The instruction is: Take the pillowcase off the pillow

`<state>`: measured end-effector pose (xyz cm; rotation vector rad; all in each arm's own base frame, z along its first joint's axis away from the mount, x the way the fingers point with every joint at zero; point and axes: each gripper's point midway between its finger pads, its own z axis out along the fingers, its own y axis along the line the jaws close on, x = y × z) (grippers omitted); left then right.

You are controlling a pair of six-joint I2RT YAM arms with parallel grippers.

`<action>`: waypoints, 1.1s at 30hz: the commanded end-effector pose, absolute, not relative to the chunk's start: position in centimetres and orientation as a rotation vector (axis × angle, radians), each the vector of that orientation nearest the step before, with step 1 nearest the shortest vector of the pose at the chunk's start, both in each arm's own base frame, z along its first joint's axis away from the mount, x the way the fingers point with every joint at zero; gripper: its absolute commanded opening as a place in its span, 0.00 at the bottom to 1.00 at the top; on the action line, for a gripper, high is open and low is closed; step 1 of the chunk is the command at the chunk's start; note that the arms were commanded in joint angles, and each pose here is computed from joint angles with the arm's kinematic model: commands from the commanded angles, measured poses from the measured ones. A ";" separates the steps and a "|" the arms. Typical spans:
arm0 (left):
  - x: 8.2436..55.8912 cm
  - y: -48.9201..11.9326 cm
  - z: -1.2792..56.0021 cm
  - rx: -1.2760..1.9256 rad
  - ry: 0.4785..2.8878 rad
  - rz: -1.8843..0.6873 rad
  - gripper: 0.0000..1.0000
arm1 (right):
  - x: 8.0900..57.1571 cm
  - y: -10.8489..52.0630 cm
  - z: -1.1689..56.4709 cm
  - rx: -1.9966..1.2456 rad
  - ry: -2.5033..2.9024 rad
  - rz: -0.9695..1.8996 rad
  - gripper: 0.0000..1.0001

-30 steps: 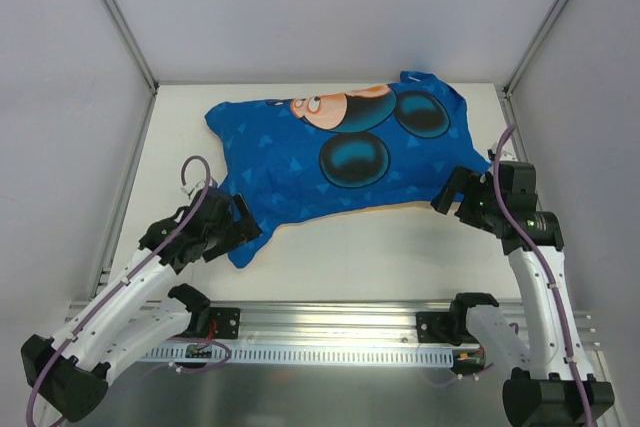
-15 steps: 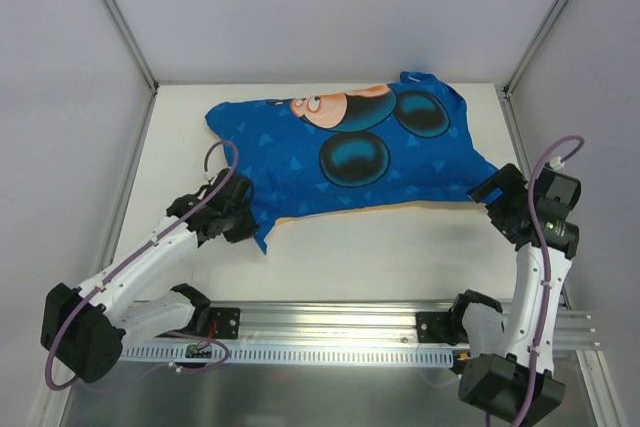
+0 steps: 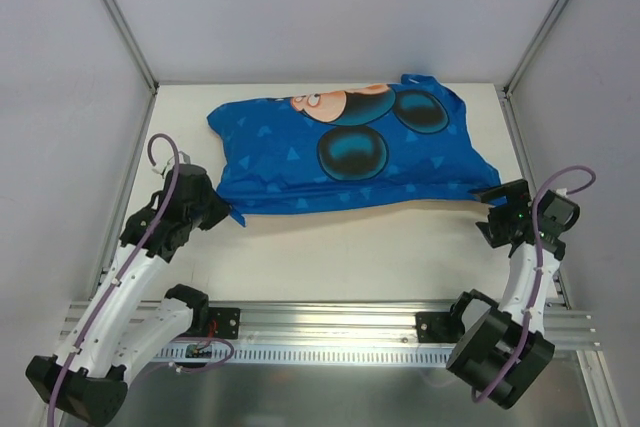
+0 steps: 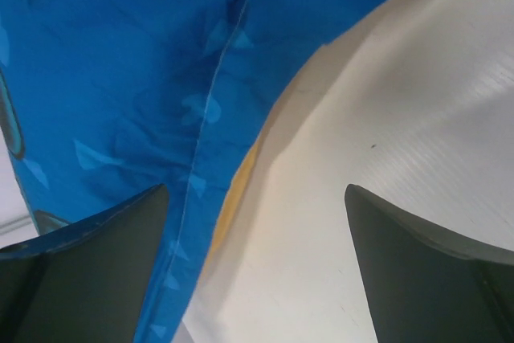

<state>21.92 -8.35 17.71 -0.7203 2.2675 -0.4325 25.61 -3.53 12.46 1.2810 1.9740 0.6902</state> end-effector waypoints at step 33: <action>20.5 -6.7 19.0 -0.632 2.279 -0.385 0.00 | 33.6 -5.6 11.3 1.438 1.819 0.943 0.97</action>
